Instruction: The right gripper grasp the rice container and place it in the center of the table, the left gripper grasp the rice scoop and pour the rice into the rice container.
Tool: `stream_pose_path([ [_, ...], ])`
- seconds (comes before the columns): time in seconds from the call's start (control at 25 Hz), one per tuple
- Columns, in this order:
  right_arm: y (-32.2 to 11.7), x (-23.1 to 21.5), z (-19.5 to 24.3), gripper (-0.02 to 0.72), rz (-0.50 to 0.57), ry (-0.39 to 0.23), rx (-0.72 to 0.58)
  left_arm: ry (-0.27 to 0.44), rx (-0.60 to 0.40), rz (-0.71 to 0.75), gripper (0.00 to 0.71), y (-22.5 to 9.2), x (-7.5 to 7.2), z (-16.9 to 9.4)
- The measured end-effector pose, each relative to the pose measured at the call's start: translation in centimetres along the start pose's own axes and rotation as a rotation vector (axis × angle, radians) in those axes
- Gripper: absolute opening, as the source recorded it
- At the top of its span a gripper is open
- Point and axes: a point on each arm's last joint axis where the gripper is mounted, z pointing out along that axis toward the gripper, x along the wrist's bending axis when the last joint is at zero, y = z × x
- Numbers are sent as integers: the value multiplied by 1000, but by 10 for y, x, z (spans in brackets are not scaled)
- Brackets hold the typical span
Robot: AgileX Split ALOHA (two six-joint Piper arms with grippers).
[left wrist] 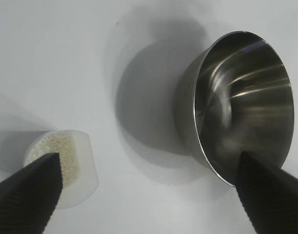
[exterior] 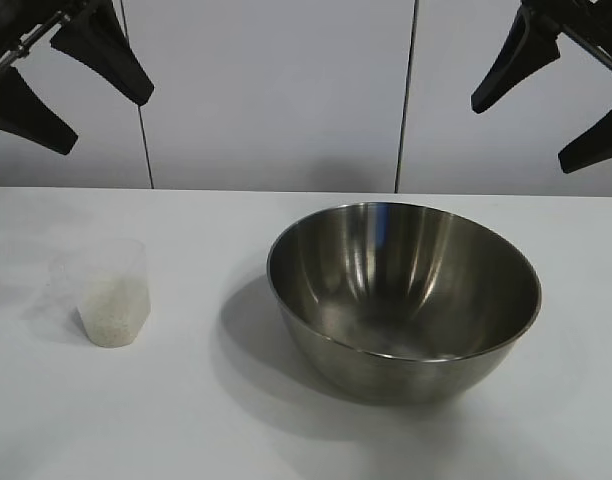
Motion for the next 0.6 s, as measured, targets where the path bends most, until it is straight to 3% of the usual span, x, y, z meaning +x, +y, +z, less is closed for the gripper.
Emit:
stream_pose_path([
  [0.28, 0, -1, 0, 640, -11, -12, 4, 0, 0, 0, 694, 0, 0, 0],
  [0.48, -3, -15, 6, 640, -76, -137, 58, 0, 0, 1, 694, 0, 0, 0],
  [0.6, -8, -19, 28, 640, -98, -169, 100, 1, -1, 0, 694, 0, 0, 0],
])
